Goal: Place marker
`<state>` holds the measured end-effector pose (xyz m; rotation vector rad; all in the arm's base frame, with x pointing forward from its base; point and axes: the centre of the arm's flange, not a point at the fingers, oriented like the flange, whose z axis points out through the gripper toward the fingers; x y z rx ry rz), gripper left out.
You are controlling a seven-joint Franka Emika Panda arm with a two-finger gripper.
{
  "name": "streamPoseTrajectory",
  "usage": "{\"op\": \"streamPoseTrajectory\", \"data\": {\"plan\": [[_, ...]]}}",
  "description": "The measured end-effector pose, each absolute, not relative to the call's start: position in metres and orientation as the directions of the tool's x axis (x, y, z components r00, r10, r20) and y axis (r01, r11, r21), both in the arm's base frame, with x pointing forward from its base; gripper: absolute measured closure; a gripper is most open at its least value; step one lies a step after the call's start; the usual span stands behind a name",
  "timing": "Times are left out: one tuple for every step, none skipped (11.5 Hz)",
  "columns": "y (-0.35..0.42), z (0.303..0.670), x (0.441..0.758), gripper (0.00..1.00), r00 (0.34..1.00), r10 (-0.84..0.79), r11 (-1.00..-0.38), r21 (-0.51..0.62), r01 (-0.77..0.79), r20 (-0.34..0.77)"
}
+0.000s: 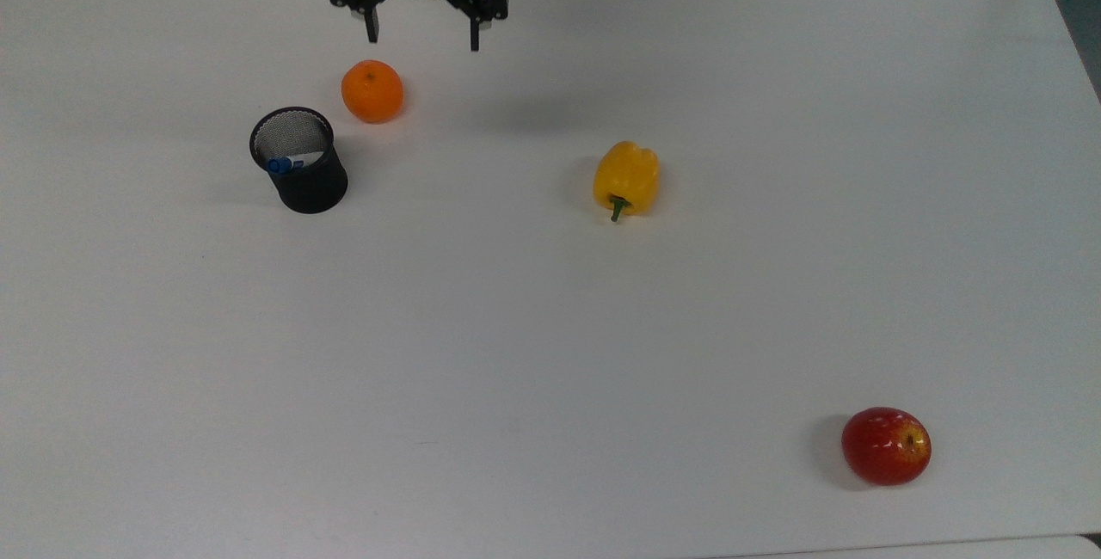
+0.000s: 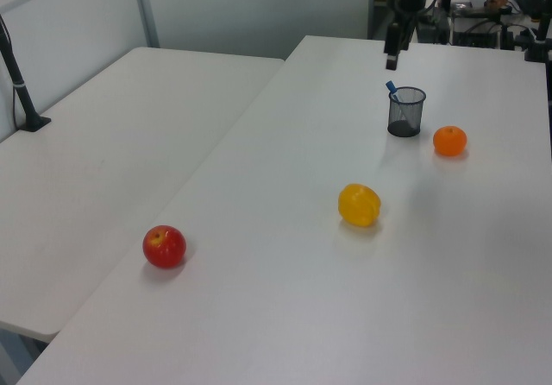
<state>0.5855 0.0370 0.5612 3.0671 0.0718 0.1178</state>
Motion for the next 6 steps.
{"op": "streamPoseTrajectory", "data": {"plan": [[0.041,0.574,0.573,0.00,0.997,0.055,-0.996,0.072,0.051,0.055],[0.042,0.585,0.563,0.00,0.997,0.057,-0.996,0.071,0.054,0.042],[0.041,0.593,0.555,0.00,0.998,0.057,-0.996,0.070,0.055,0.031],[0.041,0.596,0.550,0.00,0.998,0.056,-0.996,0.070,0.054,0.020],[0.040,0.597,0.548,0.00,0.998,0.055,-0.996,0.070,0.054,0.011],[0.040,0.596,0.548,0.00,0.998,0.055,-0.996,0.070,0.054,0.008]]}}
